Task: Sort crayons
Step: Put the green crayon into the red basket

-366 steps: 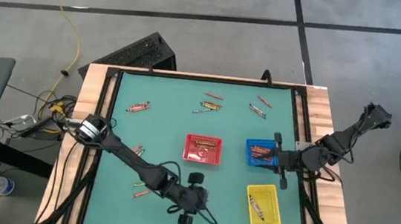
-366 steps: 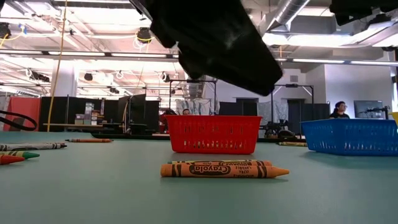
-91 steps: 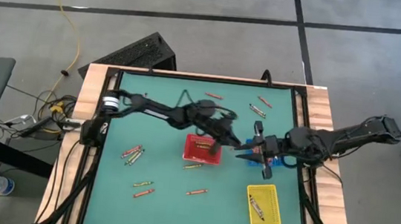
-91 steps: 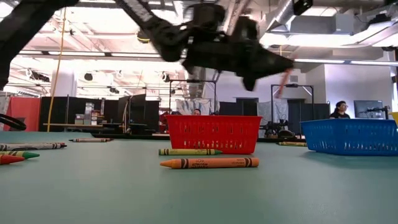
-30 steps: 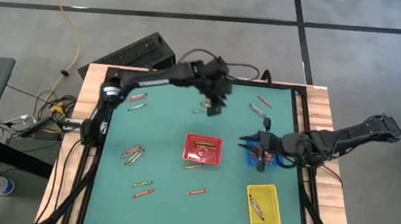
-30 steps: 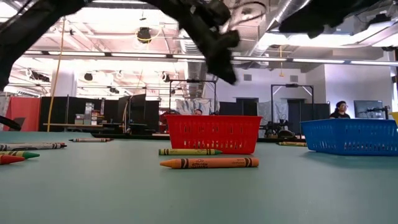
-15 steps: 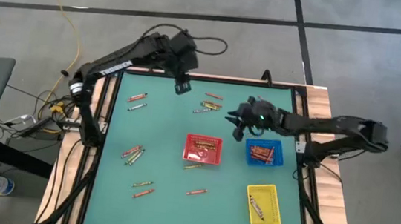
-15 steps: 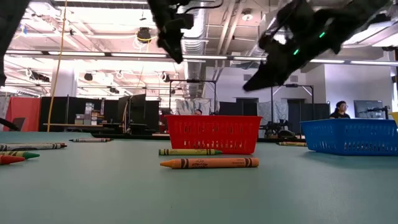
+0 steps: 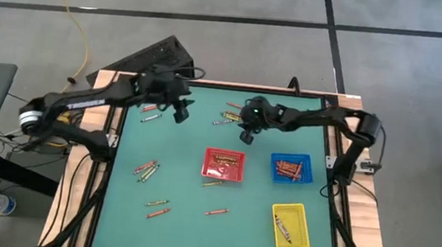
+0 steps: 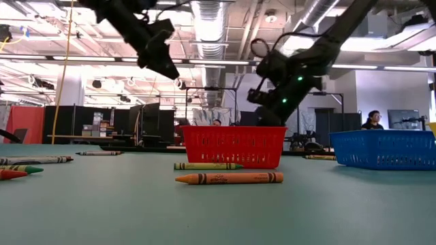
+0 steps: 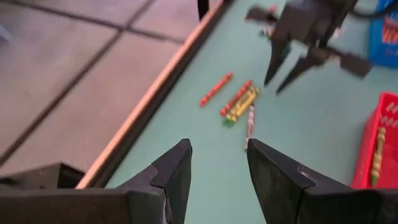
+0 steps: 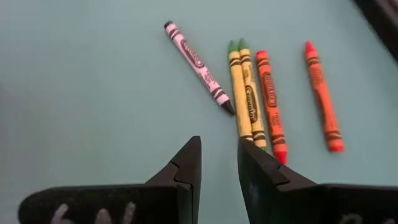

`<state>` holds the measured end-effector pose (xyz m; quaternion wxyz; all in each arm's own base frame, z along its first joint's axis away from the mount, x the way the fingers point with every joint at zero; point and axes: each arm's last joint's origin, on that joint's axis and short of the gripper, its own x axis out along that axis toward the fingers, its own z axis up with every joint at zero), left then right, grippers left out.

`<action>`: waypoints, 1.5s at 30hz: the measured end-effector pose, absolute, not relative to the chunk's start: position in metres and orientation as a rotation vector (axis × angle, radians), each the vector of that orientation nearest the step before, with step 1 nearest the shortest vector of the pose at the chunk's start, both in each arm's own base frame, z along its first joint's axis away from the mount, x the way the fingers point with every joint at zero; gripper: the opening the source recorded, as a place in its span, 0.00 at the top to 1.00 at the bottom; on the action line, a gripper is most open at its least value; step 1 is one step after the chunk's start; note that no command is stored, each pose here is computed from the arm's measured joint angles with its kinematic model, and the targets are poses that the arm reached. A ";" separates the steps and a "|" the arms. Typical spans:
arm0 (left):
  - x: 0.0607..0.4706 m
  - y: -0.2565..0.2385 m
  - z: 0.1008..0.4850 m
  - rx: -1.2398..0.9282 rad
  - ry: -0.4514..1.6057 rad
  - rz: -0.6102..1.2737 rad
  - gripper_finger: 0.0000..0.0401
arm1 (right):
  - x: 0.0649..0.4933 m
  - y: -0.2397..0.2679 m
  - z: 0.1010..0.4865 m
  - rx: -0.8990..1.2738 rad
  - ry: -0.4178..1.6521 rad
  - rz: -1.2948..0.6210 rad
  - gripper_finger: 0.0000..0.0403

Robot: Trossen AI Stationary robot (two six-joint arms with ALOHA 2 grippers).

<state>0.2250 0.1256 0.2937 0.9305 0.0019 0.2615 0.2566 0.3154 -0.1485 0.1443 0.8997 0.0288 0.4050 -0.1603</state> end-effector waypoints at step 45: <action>0.204 0.115 0.271 0.172 0.514 0.488 0.64 | 0.344 -0.137 0.187 0.050 1.085 -0.310 0.87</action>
